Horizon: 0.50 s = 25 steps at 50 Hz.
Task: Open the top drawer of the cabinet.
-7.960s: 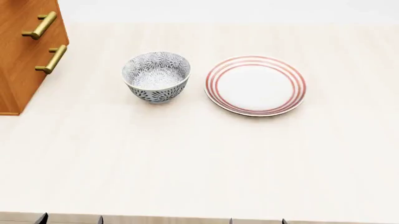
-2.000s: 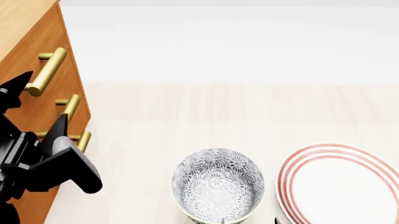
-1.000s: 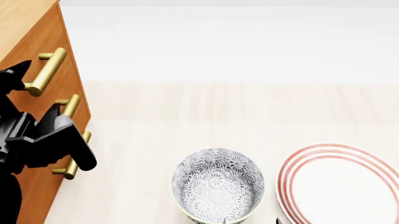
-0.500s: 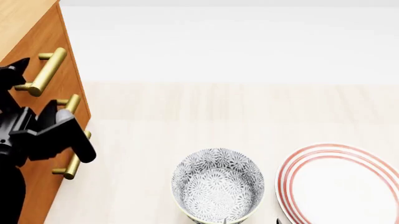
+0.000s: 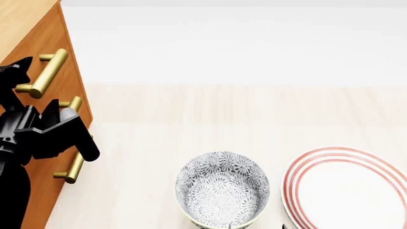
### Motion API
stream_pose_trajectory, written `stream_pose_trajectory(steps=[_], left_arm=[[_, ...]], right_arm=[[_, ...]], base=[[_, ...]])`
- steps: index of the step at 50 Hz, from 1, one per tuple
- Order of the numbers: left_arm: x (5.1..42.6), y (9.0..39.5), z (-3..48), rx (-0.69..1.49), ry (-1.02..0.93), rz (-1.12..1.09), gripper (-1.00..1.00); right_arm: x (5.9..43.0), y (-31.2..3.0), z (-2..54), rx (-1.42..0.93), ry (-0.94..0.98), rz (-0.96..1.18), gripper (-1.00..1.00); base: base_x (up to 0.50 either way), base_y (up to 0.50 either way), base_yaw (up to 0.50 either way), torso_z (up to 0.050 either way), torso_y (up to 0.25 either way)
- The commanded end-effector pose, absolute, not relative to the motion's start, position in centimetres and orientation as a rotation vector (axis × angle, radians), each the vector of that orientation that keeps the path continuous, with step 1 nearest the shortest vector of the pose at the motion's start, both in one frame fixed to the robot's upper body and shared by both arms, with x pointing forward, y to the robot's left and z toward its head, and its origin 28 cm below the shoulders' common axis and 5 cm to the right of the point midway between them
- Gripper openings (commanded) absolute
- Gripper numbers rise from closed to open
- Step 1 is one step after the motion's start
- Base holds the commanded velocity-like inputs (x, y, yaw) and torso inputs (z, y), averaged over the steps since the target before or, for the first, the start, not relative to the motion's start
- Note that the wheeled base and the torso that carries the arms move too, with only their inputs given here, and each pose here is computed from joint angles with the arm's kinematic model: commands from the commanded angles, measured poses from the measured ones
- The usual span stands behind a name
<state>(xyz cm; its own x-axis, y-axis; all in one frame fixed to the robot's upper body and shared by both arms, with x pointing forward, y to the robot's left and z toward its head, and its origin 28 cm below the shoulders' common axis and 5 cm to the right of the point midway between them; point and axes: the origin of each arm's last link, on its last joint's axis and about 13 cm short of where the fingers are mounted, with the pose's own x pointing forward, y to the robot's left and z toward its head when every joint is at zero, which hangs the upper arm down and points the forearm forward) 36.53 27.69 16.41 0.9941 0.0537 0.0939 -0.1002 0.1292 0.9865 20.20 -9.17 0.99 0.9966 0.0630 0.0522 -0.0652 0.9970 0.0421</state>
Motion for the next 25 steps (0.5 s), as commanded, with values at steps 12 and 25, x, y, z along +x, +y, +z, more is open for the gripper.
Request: stream_pose_trajectory(steps=[12,25], left_arm=[[36.86,27.10,16.40,1.421,-0.027,0.122,-1.00],[36.86,26.96,16.31,1.433,-0.026,0.125,-1.00]], right_arm=[[20.42,-9.15,1.16,0.049,-0.062,0.062,1.00],[20.45,-9.16,1.03,0.047,-0.057,0.064,1.00]], base=[[0.00,0.00,0.00,0.000,0.000],[0.00,0.00,0.00,0.000,0.000]])
